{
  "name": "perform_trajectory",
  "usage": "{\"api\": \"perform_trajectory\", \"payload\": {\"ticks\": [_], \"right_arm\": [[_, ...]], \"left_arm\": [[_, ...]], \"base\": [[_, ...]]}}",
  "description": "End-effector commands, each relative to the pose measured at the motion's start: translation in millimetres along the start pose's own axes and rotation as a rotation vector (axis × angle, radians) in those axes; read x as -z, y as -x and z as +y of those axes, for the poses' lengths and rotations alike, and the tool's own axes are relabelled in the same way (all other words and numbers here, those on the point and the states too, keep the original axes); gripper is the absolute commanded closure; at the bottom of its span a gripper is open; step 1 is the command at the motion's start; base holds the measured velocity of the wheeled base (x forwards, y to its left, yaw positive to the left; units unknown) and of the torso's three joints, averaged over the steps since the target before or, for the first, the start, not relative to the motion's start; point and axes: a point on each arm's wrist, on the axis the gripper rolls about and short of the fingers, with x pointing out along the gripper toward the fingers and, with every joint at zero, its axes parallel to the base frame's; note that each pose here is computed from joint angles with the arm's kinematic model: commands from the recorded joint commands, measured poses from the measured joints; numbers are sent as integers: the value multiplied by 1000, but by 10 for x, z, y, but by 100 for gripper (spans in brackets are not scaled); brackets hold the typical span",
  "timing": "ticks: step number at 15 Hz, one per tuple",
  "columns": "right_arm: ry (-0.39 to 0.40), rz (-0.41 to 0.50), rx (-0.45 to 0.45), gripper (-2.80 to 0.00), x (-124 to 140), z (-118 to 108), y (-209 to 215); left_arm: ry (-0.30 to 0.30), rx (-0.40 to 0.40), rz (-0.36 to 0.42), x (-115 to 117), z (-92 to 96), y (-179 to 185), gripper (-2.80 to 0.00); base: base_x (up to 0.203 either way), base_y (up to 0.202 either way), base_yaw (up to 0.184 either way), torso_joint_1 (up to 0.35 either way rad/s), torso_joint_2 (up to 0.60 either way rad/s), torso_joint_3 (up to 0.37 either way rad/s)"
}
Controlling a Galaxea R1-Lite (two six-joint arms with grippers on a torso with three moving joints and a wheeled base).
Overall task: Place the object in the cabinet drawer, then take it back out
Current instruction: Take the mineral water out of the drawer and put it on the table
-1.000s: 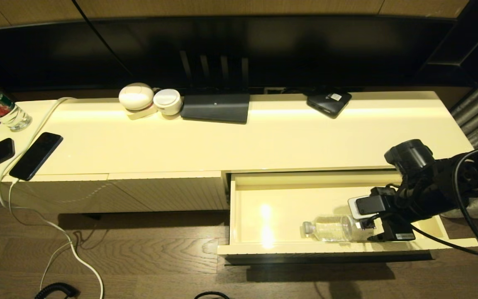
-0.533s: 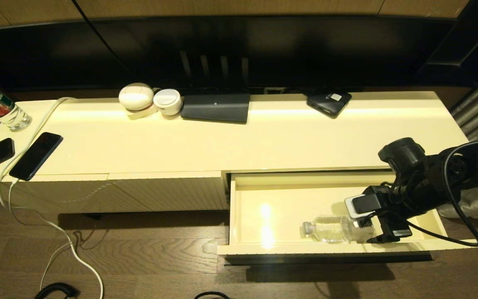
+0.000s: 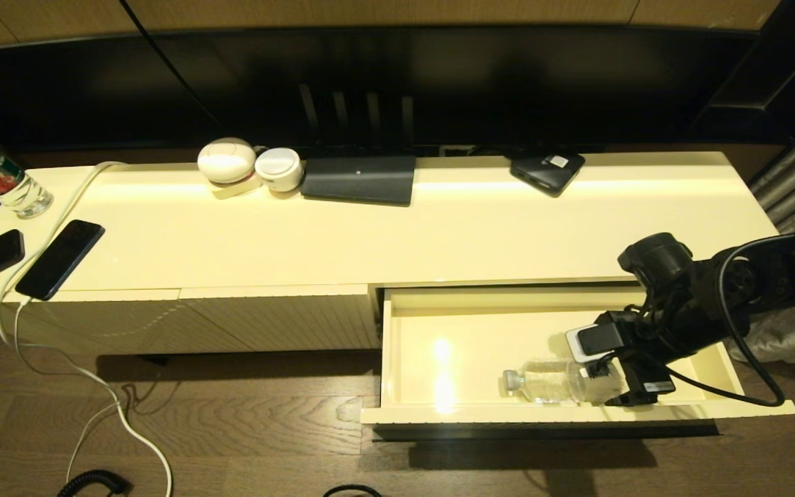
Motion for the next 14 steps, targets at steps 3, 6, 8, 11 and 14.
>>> {"api": "perform_trajectory", "payload": {"ticks": [3, 6, 8, 11, 14], "right_arm": [[8, -1, -1, -280, 0, -29, -45], [7, -2, -2, -280, 3, -48, -62], [4, 0, -2, -280, 9, -76, -74], [3, -1, 4, -280, 11, -121, -85], [3, 0, -3, -280, 3, -192, -99]], "left_arm": [[0, -1, 1, 4, 0, -1, 0], [0, -1, 1, 4, 0, -1, 0], [0, 0, 1, 4, 0, -1, 0], [0, -1, 1, 4, 0, -1, 0], [0, -1, 1, 4, 0, -1, 0]], "base": [[0, 0, 0, 0, 0, 0], [0, 0, 0, 0, 0, 0], [0, 0, 0, 0, 0, 0], [0, 0, 0, 0, 0, 0], [0, 0, 0, 0, 0, 0]]}}
